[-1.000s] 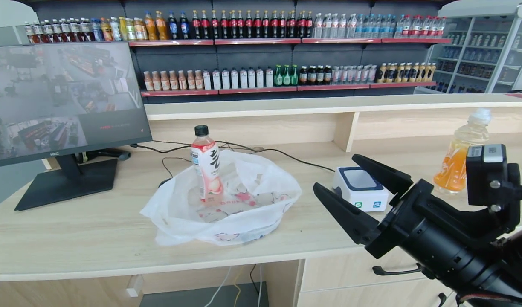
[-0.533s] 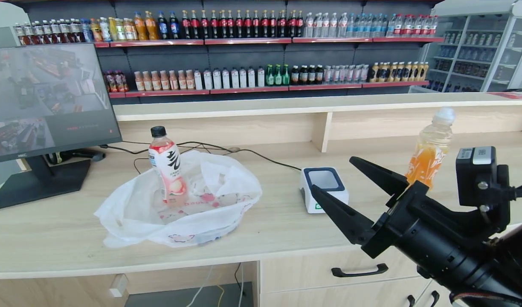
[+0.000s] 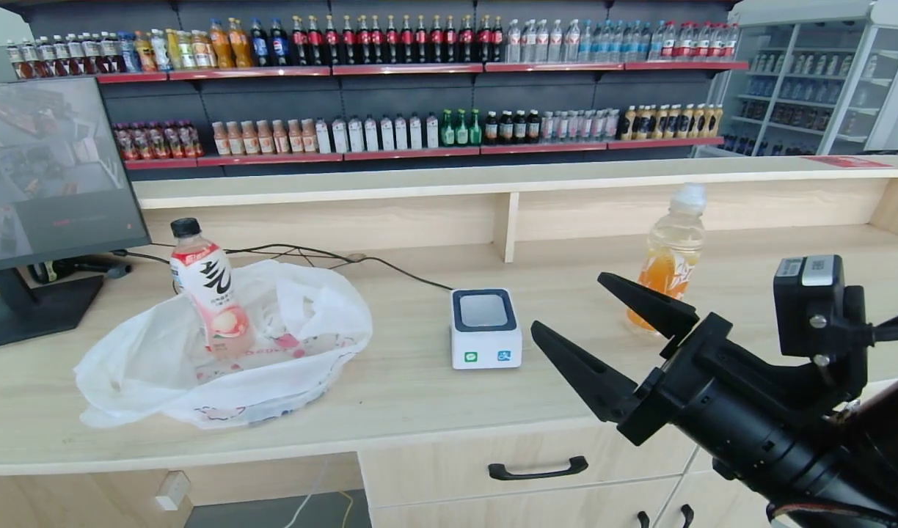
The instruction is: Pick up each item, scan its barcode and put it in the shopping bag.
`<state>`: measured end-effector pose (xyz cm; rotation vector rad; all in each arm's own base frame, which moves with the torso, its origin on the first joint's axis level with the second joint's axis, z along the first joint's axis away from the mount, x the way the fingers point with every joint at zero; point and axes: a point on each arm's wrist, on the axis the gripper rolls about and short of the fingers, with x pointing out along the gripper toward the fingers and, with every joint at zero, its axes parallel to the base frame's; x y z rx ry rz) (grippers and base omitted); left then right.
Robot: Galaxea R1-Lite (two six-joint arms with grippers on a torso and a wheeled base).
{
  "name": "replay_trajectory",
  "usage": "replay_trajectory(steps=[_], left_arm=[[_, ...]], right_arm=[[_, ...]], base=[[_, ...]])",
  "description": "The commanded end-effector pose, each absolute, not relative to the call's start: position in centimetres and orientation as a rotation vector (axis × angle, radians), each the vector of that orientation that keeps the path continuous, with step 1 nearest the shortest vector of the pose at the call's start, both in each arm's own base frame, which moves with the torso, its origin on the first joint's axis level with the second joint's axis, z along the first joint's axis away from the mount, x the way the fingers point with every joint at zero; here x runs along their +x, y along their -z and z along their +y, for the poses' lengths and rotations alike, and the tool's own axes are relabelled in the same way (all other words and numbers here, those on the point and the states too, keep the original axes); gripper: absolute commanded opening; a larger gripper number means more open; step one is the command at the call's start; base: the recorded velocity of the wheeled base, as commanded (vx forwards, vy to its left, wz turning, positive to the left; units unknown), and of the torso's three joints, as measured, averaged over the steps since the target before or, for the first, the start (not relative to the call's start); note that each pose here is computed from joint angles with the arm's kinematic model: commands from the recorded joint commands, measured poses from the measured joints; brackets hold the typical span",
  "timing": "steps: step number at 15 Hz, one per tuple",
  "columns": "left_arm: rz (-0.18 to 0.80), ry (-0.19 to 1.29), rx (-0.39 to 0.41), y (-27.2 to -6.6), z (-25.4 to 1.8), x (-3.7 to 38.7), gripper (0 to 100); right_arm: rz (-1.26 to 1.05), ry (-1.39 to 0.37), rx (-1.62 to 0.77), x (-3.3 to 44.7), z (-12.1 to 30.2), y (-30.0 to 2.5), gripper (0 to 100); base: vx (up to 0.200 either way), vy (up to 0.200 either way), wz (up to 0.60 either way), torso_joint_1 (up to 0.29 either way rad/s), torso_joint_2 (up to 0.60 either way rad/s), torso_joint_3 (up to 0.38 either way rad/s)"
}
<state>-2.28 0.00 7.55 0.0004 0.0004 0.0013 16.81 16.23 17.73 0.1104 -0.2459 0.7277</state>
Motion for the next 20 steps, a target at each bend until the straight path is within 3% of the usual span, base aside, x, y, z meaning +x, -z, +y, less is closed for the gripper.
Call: replay_trajectory(steps=[1,7,15,20], left_arm=[[0.000,-0.002,0.000,-7.5,0.0,-2.3,100],[0.000,-0.002,0.000,-7.5,0.0,-2.3,100],[0.000,-0.002,-0.002,-7.5,0.0,-2.3,100],[0.000,-0.002,-0.002,-7.5,0.0,-2.3,100]], right_arm=[[-0.236,-0.728,0.107,16.9,16.3,-17.5,100],[-0.189,-0.609,0.073,19.6,14.8,-16.2,100],[-0.128,-0.593,0.050,22.9,16.7,-13.9,100],[-0.131,-0.470,0.026,26.4,14.7,-13.2,100]], base=[[0.000,-0.200,0.00,0.002,0.01,0.002],[0.000,-0.200,0.00,0.003,0.01,0.000],[0.000,0.000,0.00,0.000,0.00,0.000],[0.000,0.000,0.00,0.000,0.00,0.000]])
